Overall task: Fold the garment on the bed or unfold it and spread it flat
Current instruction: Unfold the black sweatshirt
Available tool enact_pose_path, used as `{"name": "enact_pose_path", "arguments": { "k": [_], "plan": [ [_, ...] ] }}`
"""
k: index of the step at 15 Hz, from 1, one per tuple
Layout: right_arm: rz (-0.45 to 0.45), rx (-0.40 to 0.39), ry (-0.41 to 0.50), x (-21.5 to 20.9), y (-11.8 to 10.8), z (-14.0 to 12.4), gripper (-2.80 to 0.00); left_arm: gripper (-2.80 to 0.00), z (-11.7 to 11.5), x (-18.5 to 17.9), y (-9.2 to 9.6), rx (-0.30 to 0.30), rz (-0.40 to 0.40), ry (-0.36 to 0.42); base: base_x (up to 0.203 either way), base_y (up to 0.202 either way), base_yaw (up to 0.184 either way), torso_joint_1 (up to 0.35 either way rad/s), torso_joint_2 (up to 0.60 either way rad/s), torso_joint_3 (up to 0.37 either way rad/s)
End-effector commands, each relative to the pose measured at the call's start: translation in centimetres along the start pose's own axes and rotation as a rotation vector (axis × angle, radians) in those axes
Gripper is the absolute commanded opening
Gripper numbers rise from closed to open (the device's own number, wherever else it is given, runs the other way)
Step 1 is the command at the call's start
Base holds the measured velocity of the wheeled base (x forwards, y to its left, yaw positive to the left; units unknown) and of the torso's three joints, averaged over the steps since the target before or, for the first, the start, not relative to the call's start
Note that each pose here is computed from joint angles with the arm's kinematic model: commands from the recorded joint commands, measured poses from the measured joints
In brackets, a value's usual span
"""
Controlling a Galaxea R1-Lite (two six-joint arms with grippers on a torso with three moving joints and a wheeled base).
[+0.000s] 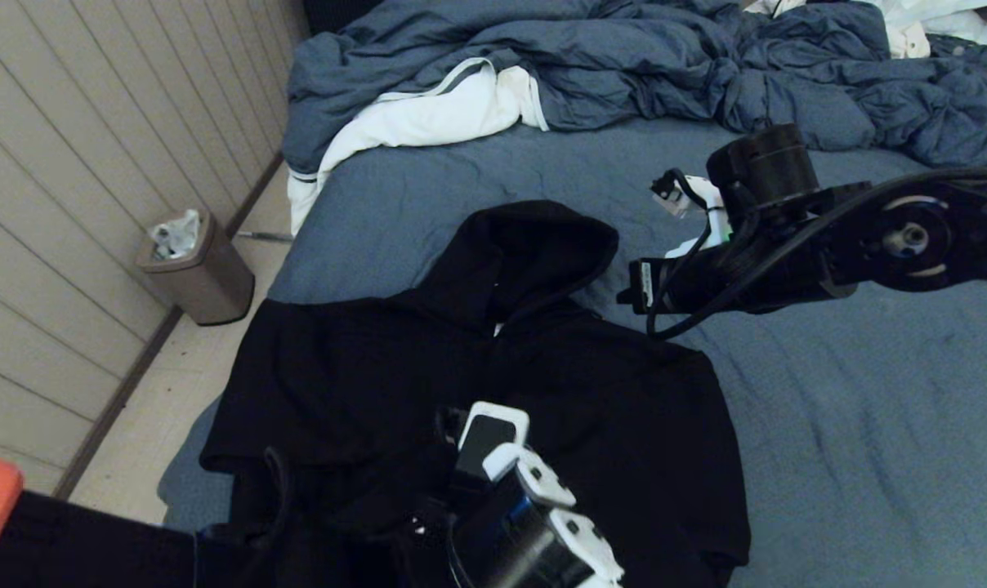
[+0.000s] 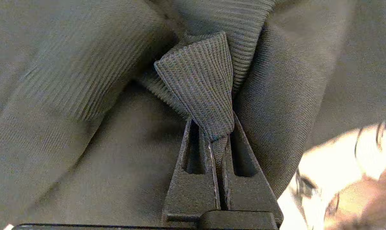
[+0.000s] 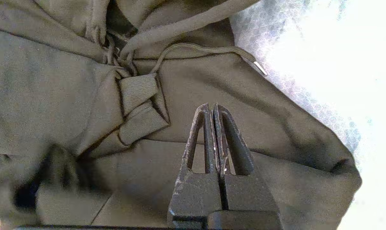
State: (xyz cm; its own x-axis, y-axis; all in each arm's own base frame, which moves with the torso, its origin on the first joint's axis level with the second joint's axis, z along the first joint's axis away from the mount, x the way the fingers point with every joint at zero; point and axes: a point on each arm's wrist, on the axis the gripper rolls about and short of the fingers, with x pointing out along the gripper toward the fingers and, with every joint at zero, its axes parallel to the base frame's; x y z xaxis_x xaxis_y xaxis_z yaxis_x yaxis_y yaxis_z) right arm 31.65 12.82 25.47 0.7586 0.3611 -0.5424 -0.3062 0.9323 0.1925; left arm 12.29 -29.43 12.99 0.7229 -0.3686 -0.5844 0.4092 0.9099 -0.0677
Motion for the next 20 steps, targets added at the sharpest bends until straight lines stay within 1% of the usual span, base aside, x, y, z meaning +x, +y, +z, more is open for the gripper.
{"name": "enact_pose_path", "arguments": {
  "k": [1,2,6,8,9,12,14,17,20],
  "plan": [
    [-0.001,0.001,0.01,0.3,0.0,-0.1,-2.8,-2.8,-1.0,-1.1,-0.6,0.027,-0.031,0.008,0.0,0.0,0.0,0.0,0.0,0.0],
    [-0.002,0.001,0.016,0.6,-0.1,-0.2,-2.8,-2.8,-1.4,-0.9,-0.9,0.037,-0.038,0.017,0.0,0.0,0.0,0.0,0.0,0.0],
    [-0.004,0.0,0.025,1.0,-0.1,-0.4,-2.8,-2.8,-1.2,-0.5,-1.5,0.007,-0.052,0.015,0.0,0.0,0.0,0.0,0.0,0.0],
    [-0.004,0.001,0.028,1.1,-0.1,-0.4,-2.8,-2.78,-1.5,-0.3,-2.0,0.009,-0.071,0.016,0.0,0.0,0.0,0.0,0.0,0.0],
    [-0.005,0.002,0.03,1.1,-0.1,-0.4,-2.8,0.0,-1.6,-0.1,-2.1,0.01,-0.07,0.018,0.0,0.0,0.0,0.0,0.0,0.0],
    [-0.005,0.002,0.031,1.2,-0.1,-0.5,-2.8,0.0,-1.5,-0.7,-2.1,0.014,-0.081,0.012,0.0,0.0,0.0,0.0,0.0,0.0],
    [-0.003,0.001,0.03,1.1,-0.1,-0.5,-2.8,0.0,-1.0,-1.3,-1.9,0.006,-0.087,-0.008,0.0,0.0,0.0,0.0,0.0,0.0],
    [-0.004,0.0,0.033,1.2,-0.1,-0.5,-2.8,0.0,1.1,-3.5,-1.5,-0.033,-0.129,-0.076,0.0,0.0,0.0,0.0,0.0,0.0],
    [-0.004,0.001,0.035,1.2,-0.1,-0.6,-2.8,0.0,4.2,-6.8,-0.4,-0.067,-0.176,-0.178,0.0,0.0,0.0,0.0,0.0,0.0]
  ]
}}
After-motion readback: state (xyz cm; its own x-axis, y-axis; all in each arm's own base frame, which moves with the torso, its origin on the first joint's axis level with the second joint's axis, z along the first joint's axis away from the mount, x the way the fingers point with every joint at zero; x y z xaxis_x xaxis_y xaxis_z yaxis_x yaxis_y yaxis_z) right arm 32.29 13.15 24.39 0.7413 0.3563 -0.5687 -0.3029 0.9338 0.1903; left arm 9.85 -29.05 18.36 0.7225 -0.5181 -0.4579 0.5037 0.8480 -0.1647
